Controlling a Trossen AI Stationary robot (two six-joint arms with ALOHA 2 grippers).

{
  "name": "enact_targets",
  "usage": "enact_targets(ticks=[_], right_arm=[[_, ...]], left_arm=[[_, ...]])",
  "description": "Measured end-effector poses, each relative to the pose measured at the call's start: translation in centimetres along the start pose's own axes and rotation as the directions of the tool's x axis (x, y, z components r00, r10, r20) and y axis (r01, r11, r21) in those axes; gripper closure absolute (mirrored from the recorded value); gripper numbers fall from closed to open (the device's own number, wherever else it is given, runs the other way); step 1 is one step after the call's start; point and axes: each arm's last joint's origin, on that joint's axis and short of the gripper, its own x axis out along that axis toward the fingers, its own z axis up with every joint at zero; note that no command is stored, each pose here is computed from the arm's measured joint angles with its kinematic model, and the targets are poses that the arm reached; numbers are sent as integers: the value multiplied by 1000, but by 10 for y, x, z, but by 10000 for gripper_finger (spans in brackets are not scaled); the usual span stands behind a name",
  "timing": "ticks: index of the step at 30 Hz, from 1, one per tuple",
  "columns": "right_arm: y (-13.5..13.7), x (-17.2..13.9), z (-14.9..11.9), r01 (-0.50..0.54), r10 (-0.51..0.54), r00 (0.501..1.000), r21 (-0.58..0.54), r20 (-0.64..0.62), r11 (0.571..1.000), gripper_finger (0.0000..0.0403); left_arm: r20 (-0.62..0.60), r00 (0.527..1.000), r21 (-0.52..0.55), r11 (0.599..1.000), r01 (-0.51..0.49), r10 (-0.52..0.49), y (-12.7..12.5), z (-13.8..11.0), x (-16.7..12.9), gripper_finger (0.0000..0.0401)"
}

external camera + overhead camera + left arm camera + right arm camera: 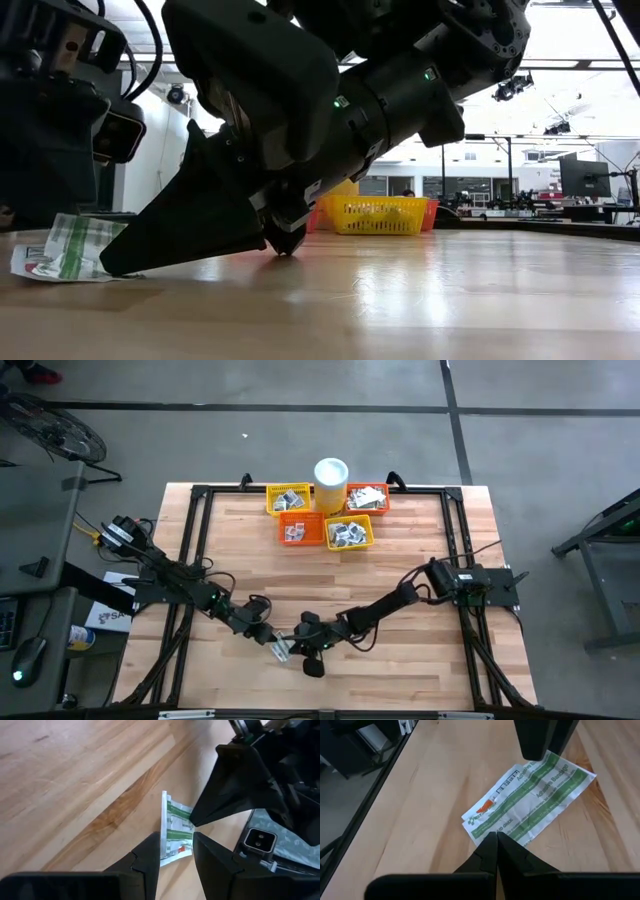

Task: Pick & Place First Aid Supplies
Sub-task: Put the green bandage pack into the top orange basket

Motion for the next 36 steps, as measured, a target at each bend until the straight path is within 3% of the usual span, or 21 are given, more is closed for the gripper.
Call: enact_targets(ticks=[13, 22, 31, 36], right_arm=[[-2, 0, 1, 5, -5, 1000, 3, 7, 1000, 403], [-2, 0, 1, 1, -1, 1000, 5, 6, 1000, 403], [1, -4, 5, -54, 54, 998, 12, -25, 998, 403], [8, -24, 21, -40, 39, 996, -20, -82, 999, 403]], left_arm=[[0, 1000, 0, 1000, 1, -1, 0, 0, 0, 293], [9, 1000, 0, 1000, 0, 0, 0, 0, 0, 393], [27, 1000, 34, 999, -1, 0, 0, 1, 0, 399], [55, 998, 50, 999, -1, -2, 0, 2, 0, 400]])
